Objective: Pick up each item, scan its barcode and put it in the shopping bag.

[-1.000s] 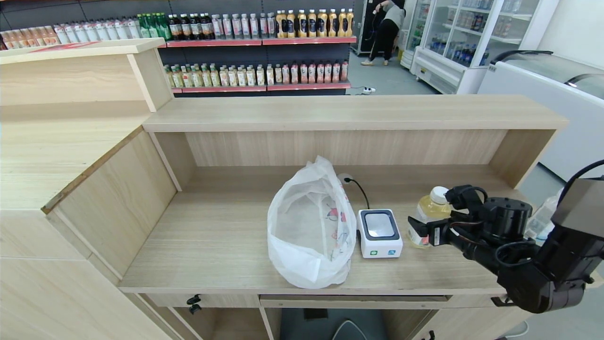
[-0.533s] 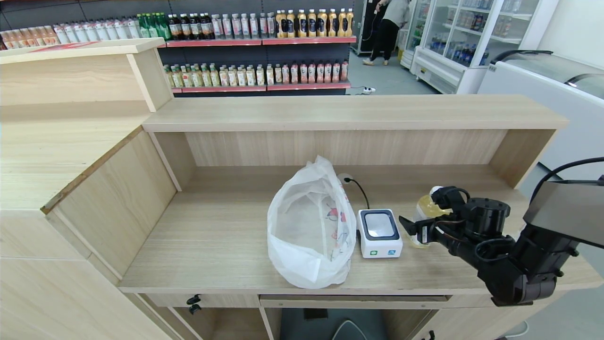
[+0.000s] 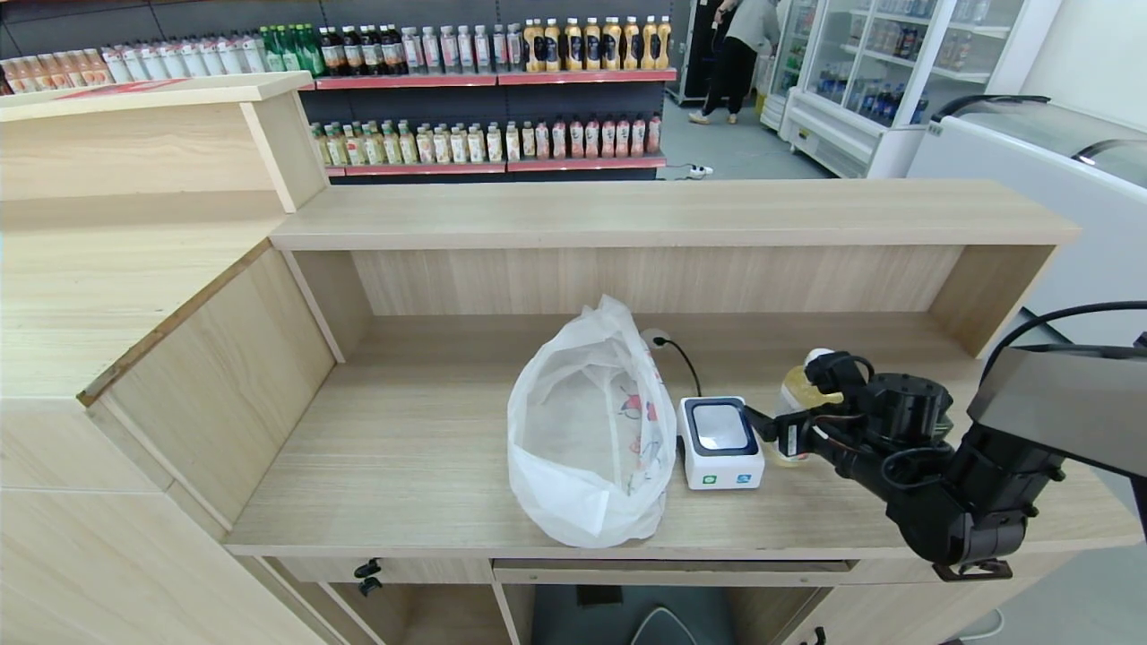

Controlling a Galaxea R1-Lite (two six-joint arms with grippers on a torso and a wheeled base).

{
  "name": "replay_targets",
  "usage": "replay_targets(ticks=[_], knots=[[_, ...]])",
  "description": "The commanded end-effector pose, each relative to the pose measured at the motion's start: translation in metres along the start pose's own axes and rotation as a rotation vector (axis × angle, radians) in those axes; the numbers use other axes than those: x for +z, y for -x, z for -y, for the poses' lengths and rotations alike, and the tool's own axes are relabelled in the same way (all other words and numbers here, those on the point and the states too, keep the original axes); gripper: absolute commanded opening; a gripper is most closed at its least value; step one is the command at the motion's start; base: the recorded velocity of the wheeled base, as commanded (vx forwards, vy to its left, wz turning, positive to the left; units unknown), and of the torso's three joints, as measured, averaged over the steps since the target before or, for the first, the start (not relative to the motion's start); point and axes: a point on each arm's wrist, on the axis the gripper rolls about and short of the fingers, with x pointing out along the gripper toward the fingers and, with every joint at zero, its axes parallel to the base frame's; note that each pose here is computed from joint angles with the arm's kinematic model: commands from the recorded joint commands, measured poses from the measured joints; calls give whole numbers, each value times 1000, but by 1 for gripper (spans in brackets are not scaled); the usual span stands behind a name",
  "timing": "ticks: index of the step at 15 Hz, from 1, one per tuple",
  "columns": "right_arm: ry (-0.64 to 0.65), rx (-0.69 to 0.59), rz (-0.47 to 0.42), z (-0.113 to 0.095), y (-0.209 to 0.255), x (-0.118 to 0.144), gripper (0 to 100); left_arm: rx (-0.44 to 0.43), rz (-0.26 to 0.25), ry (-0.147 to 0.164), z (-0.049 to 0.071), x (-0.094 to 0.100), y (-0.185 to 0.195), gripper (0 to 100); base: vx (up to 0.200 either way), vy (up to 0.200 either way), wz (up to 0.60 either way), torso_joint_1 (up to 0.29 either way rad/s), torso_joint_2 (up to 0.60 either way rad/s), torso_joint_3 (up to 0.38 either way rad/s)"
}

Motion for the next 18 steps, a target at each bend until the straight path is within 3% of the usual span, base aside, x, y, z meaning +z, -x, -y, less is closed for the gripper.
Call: replay_targets(ticks=[1,9,14,17,18], knots=[[0,21,11,1,-1,1,0,0,0,0,0,0,0,0,0,0,0,0,0,0],[16,26,111,7,-3,21,0,0,0,0,0,0,0,0,0,0,0,0,0,0],[5,59,168,19,32,66,0,0,0,0,0,0,0,0,0,0,0,0,0,0],[-144,169,158,18,96,130,0,0,0,0,0,0,0,0,0,0,0,0,0,0],[-198,273,131,14,125,152,0,0,0,0,0,0,0,0,0,0,0,0,0,0]])
